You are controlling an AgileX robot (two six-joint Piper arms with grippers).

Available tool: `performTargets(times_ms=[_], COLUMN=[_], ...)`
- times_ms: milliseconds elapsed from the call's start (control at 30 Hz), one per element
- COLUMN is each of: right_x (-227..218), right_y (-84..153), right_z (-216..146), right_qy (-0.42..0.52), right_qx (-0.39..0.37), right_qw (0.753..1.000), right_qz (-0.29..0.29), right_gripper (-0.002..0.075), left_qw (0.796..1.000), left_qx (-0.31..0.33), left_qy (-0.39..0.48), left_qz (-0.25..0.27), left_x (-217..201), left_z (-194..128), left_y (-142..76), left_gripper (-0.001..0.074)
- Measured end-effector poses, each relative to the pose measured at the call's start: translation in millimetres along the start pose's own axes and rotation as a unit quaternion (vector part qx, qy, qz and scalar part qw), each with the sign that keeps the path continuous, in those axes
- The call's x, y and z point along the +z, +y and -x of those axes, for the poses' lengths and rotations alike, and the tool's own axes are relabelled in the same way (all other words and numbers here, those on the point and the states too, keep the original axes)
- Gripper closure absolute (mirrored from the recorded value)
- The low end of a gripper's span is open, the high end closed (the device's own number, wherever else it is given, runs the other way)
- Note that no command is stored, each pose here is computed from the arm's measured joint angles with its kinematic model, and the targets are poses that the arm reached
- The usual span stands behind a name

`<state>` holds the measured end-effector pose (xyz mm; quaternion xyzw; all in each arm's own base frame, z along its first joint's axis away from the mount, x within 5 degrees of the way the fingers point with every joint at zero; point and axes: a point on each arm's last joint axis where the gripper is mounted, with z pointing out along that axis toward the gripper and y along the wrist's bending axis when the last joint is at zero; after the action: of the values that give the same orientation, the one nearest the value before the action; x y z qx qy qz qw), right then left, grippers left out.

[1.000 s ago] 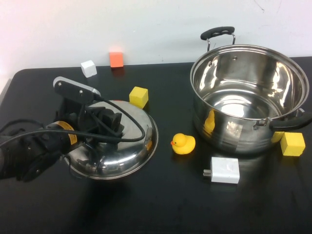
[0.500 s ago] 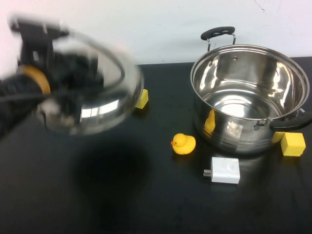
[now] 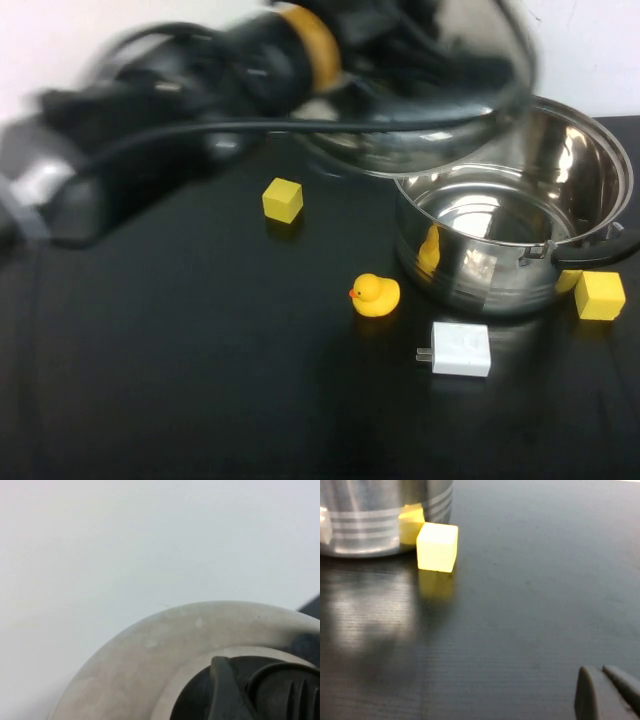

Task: Cover the pot
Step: Place the pot lid on the pot

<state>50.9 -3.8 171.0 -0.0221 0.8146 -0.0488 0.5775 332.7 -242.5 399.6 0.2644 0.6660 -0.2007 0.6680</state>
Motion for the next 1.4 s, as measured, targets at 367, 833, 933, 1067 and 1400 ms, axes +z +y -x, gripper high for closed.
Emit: performTargets(times_ms=[367, 833, 933, 1067, 1400], right_x=[0, 0, 0, 0, 0], right_y=[0, 0, 0, 0, 0], right_z=[0, 0, 0, 0, 0], right_qy=[0.000, 0.000, 0.000, 0.000, 0.000], right_qx=[0.000, 0.000, 0.000, 0.000, 0.000], right_qw=[1.000, 1.000, 1.000, 1.000, 1.000], right_qz=[0.000, 0.000, 0.000, 0.000, 0.000], right_gripper=[0.0728, 0.0728, 0.0728, 0.0728, 0.0728], left_qw=[0.998, 0.995, 0.995, 0.994, 0.994], left_qx=[0.001, -0.069, -0.066, -0.066, -0.063], left_qy=[0.030, 0.043, 0.035, 0.033, 0.047], left_qz=[-0.048, -0.060, -0.072, -0.083, -0.074], left_x=[65, 87, 87, 87, 87], left_z=[-40, -66, -64, -64, -68], left_y=[-46, -53, -55, -59, -57], left_gripper=[0.0418, 0.0418, 0.0418, 0.0418, 0.0418])
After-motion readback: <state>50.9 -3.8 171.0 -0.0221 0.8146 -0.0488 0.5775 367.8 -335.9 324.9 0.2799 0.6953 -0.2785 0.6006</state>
